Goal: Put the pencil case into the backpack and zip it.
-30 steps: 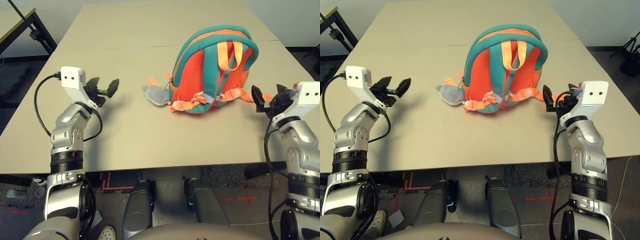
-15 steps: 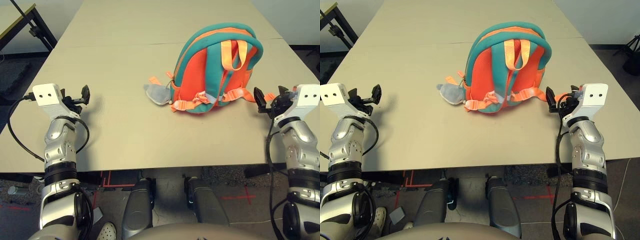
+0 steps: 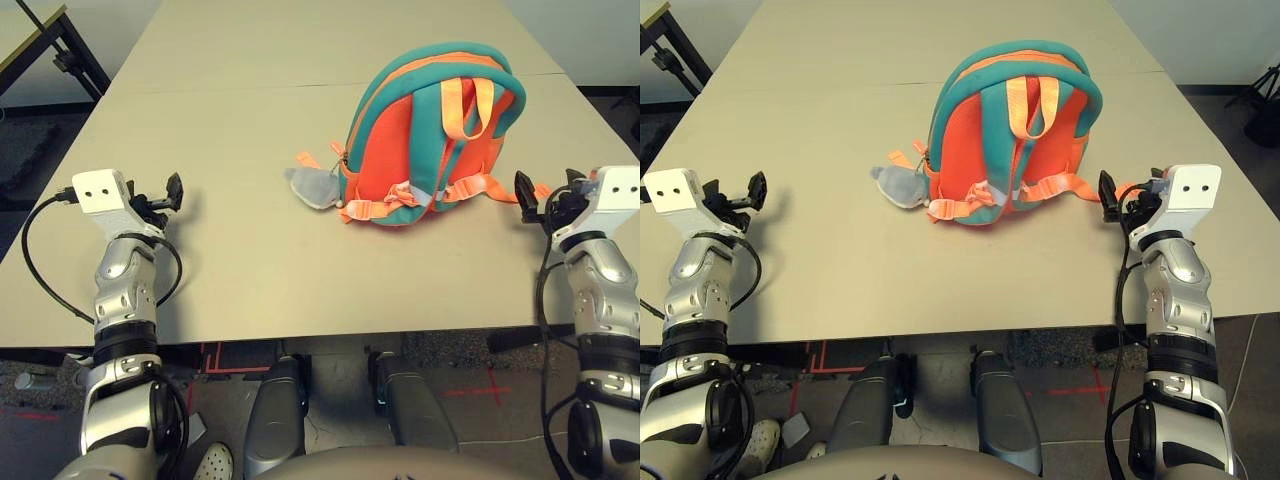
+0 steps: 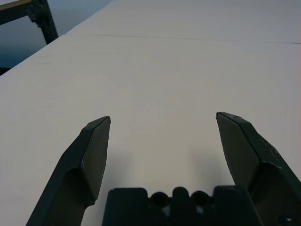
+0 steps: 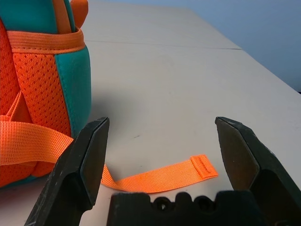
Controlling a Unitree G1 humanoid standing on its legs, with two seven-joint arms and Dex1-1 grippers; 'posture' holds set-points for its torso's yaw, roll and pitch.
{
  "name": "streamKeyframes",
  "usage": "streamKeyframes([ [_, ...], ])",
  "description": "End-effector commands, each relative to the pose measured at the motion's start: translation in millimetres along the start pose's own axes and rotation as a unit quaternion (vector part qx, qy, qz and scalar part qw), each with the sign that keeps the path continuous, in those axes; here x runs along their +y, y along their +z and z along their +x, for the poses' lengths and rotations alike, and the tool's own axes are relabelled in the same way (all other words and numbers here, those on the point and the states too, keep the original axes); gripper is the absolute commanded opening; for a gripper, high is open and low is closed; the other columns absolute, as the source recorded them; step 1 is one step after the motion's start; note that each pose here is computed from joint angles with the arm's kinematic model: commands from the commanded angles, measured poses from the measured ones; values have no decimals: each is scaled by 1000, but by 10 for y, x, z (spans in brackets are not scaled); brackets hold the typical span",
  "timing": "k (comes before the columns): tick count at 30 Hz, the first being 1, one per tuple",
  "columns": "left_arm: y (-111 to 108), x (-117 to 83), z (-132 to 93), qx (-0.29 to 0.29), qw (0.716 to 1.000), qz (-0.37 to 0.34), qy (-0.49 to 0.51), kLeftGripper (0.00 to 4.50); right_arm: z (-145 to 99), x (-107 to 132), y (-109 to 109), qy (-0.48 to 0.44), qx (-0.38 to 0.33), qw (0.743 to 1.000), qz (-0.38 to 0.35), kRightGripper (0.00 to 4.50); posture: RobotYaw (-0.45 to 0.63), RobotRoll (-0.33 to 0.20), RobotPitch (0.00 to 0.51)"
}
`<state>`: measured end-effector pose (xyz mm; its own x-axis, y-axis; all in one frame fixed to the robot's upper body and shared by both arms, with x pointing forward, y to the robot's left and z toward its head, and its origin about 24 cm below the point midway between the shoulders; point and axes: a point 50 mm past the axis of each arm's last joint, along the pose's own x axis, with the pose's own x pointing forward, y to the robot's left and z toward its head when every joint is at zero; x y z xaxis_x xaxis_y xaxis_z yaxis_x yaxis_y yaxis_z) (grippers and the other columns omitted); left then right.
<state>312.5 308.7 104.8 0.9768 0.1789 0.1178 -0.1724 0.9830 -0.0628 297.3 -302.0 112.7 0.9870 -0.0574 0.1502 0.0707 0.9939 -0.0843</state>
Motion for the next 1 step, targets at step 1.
streamKeyframes([
  [1,-41,19,-9,8,1000,4,1,4500,2,9,11,-2,-3,1000,-6,4446,-60,0,161],
])
